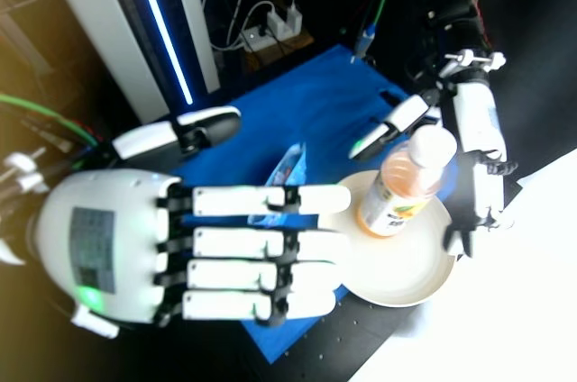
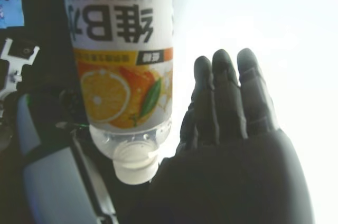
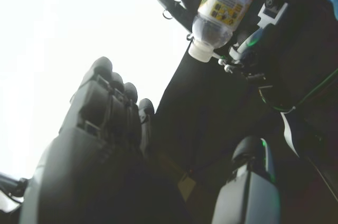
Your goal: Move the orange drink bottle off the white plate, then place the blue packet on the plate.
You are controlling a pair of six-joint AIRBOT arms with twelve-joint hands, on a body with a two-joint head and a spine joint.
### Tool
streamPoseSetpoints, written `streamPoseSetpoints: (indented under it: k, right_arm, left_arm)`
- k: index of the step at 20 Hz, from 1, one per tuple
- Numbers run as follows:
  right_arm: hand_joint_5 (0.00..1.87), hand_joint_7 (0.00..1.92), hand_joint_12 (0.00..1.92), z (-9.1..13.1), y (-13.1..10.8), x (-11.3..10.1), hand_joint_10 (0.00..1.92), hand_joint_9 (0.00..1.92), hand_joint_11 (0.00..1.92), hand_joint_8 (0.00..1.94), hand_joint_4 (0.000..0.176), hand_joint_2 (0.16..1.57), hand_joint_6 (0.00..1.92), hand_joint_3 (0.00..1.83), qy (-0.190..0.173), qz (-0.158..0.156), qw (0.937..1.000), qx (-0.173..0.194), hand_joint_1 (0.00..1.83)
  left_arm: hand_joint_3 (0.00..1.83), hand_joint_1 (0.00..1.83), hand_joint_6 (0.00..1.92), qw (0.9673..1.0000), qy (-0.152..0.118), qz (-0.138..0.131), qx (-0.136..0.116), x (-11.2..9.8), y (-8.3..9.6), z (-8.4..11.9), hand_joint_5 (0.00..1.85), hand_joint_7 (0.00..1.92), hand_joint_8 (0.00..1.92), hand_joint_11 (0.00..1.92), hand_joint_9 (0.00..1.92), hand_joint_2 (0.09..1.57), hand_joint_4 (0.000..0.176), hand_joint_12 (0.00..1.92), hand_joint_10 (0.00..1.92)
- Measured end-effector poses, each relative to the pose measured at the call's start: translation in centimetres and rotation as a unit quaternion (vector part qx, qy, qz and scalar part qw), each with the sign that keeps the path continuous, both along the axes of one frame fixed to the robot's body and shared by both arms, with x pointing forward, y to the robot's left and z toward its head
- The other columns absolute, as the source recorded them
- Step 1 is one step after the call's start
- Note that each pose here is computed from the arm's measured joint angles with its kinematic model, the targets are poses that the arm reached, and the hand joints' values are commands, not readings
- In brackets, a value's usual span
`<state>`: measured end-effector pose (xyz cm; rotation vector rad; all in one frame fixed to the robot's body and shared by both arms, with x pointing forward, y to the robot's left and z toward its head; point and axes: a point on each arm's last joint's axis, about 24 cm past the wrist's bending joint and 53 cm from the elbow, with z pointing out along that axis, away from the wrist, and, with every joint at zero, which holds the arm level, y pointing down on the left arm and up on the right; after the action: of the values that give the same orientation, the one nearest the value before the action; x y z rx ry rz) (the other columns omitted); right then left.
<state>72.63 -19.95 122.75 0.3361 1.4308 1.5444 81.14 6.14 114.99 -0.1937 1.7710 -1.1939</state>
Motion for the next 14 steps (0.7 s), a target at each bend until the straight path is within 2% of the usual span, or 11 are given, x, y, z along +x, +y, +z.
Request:
streamPoseSetpoints:
  k: [1,3,4,5,6,7,8,9,11,12,14]
  right_arm:
    - [0.17,0.21,0.08,0.01,-0.03,0.02,0.00,0.15,0.17,0.01,0.077,0.79,0.00,0.00,0.000,-0.001,1.0000,0.001,0.58]
    - [0.17,0.20,0.07,0.17,-0.02,0.05,0.00,0.14,0.16,0.00,0.069,0.79,0.00,0.00,-0.001,-0.001,1.0000,0.002,0.58]
    - [0.17,0.21,0.07,0.21,-0.05,0.06,0.00,0.14,0.15,0.01,0.068,0.79,0.00,0.00,-0.001,-0.001,1.0000,0.004,0.59]
    - [0.17,0.22,0.07,0.21,-0.04,0.06,0.00,0.14,0.15,0.01,0.069,0.79,0.00,0.00,-0.001,-0.001,1.0000,0.004,0.59]
    - [0.17,0.22,0.07,0.18,-0.01,0.04,0.00,0.14,0.16,0.01,0.070,0.79,0.00,0.00,-0.001,0.000,1.0000,0.003,0.58]
    - [0.17,0.22,0.07,0.18,-0.01,0.04,0.00,0.15,0.16,0.01,0.071,0.78,0.00,0.00,-0.001,0.000,1.0000,0.003,0.58]
    - [0.17,0.23,0.07,0.19,-0.01,0.04,0.01,0.15,0.16,0.01,0.072,0.78,0.00,0.00,-0.001,0.000,1.0000,0.003,0.57]
    - [0.17,0.22,0.07,0.19,-0.02,0.05,0.00,0.15,0.16,0.01,0.074,0.78,0.00,0.00,-0.001,-0.001,1.0000,0.003,0.57]
    - [0.18,0.22,0.07,0.19,-0.02,0.04,0.00,0.15,0.17,0.01,0.081,0.79,0.00,0.00,-0.001,-0.001,1.0000,0.003,0.58]
    - [0.18,0.23,0.07,0.19,-0.02,0.04,0.00,0.15,0.16,0.01,0.092,0.79,0.00,0.00,-0.001,-0.001,1.0000,0.003,0.58]
    - [0.18,0.23,0.06,0.19,-0.02,0.04,0.00,0.15,0.16,0.01,0.091,0.80,0.00,0.01,-0.001,-0.001,1.0000,0.003,0.57]
  left_arm:
    - [0.00,0.87,0.00,1.0000,0.001,-0.001,-0.001,0.00,0.00,-0.16,0.32,0.54,0.00,0.13,0.53,0.77,0.000,0.69,0.01]
    - [0.00,1.07,0.00,1.0000,0.004,0.001,0.000,-0.01,0.09,-0.48,0.52,0.72,0.00,0.52,0.73,0.84,0.000,0.54,0.01]
    - [0.00,1.12,0.01,1.0000,0.006,0.000,-0.002,-0.03,0.01,-0.53,0.69,0.86,0.01,0.69,0.89,0.88,0.000,0.55,0.02]
    - [0.00,1.16,0.01,1.0000,0.008,0.001,-0.004,0.02,0.06,-0.51,0.84,0.99,0.01,0.82,1.04,0.93,0.000,0.68,0.03]
    - [0.00,1.34,0.00,0.9999,0.009,0.001,-0.007,0.02,0.06,-0.46,0.95,1.17,0.48,0.87,1.15,0.99,0.000,0.79,0.01]
    - [0.00,1.39,0.49,0.9999,0.009,0.001,-0.007,0.01,0.05,-0.48,1.06,1.25,0.48,0.87,1.17,1.02,0.000,0.91,0.69]
    - [0.00,1.39,0.64,0.9999,0.009,0.000,-0.008,-0.02,0.03,-0.48,1.06,1.16,0.64,0.87,1.08,1.04,0.000,0.99,0.97]
    - [0.00,1.29,0.53,0.9999,0.008,-0.001,-0.007,-0.06,-0.01,-0.46,1.16,1.16,0.79,0.76,1.02,1.04,0.000,1.25,0.91]
    - [0.00,1.27,0.49,0.9999,0.008,-0.001,-0.008,-0.06,-0.01,-0.46,1.20,1.16,0.82,0.78,0.99,1.04,0.000,1.63,1.18]
    - [0.00,1.27,0.60,0.9999,0.008,0.000,-0.008,0.00,0.05,-0.45,1.14,1.21,0.73,0.87,1.04,1.03,0.000,1.51,1.11]
    - [0.00,1.27,0.73,0.9997,0.016,0.000,-0.016,-0.01,0.32,-0.77,1.08,1.24,0.63,0.96,1.17,1.04,0.000,1.36,0.86]
